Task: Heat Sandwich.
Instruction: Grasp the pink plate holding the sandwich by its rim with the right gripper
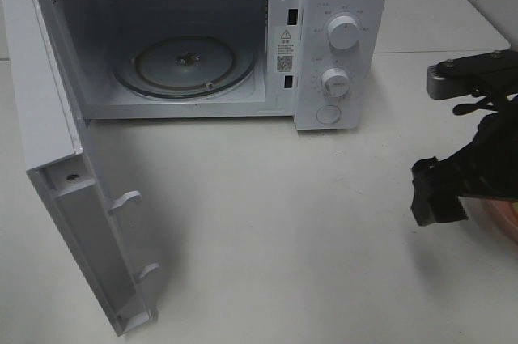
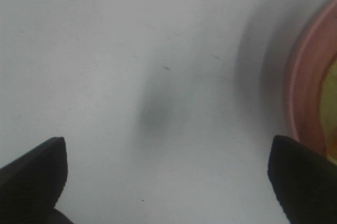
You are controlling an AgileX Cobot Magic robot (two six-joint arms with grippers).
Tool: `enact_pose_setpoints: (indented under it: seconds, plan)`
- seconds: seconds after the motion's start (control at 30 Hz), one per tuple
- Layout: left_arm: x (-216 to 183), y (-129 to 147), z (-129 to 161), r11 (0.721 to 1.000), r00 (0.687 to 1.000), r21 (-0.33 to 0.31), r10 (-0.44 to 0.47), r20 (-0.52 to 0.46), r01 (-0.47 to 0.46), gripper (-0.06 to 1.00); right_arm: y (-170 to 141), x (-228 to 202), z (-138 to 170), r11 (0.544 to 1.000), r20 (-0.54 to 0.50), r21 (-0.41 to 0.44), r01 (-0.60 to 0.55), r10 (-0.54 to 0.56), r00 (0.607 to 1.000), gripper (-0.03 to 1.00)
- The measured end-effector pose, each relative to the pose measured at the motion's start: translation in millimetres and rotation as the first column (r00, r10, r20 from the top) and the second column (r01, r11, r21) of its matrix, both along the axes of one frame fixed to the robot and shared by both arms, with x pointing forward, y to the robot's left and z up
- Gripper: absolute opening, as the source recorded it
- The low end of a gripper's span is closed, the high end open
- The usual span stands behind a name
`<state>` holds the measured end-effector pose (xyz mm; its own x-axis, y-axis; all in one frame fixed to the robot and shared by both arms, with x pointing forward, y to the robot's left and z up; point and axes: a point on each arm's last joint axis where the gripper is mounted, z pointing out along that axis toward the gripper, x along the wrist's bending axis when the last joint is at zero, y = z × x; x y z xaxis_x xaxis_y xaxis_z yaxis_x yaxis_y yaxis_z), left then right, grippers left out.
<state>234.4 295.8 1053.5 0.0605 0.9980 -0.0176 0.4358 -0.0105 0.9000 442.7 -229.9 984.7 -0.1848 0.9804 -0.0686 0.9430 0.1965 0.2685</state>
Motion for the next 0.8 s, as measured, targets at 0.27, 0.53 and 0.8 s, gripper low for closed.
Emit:
enact_pose_setpoints:
  seconds: [0.27, 0.53, 0.8]
  plan:
    - [0.0, 0.0, 0.0, 1.000, 1.000, 0.000, 0.000, 0.000, 0.000, 0.97, -25.1, 13.5, 3.7, 0.998, -0.087, 0.009, 0.061, -0.060, 0.994, 0.99]
    - [0.0, 0.0, 0.0, 1.000, 1.000, 0.000, 0.000, 0.000, 0.000, 0.97, -43.8, 36.9, -10.5, 0.994, -0.163, 0.033, 0.101, -0.094, 0.982, 0.98]
    - [0.0, 0.0, 0.0, 1.000, 1.000, 0.000, 0.000, 0.000, 0.000, 0.97, -55.5, 70.8, -33.8, 0.991, -0.204, 0.052, 0.122, -0.109, 0.973, 0.97]
